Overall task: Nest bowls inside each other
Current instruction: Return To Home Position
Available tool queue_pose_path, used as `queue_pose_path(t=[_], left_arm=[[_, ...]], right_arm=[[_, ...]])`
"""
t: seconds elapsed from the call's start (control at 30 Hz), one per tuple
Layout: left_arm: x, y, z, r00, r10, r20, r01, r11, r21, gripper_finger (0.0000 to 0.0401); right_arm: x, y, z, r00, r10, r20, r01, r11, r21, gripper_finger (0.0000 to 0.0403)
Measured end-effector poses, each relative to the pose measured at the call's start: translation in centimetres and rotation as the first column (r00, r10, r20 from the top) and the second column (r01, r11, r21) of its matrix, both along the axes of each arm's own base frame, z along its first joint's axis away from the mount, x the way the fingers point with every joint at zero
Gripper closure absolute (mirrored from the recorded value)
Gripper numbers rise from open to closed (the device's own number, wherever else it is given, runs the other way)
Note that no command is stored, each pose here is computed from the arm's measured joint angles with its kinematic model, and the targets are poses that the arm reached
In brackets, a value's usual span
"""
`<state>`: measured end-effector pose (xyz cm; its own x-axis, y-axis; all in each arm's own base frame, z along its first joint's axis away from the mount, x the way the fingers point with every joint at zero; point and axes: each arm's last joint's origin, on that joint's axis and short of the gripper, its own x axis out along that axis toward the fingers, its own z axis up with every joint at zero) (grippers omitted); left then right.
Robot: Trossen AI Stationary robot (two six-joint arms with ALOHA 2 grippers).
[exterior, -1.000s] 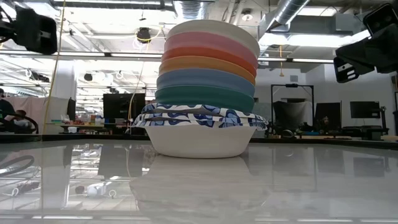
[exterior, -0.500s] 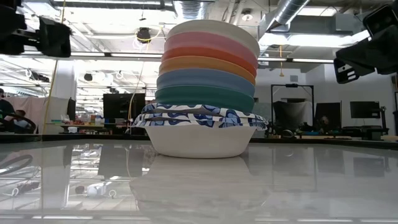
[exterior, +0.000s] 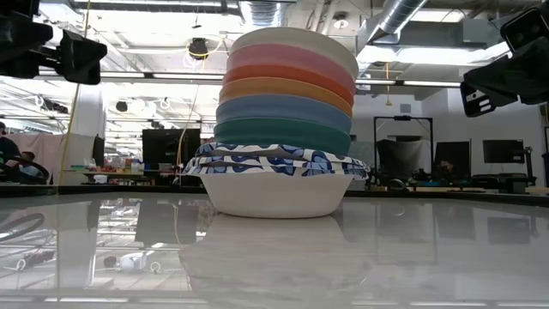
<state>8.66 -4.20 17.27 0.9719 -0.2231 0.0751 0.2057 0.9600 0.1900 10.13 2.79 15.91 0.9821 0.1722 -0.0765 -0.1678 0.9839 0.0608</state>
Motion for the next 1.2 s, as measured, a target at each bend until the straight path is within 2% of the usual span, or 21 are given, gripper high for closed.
queue_pose_path(t=[1.2], left_arm=[[0.0, 0.0, 0.0, 1.0, 0.002, 0.001, -0.002, 1.0, 0.006, 0.0122]], right_arm=[[0.0, 0.0, -0.06, 1.0, 0.0, -0.006, 0.0, 1.0, -0.002, 0.0381]])
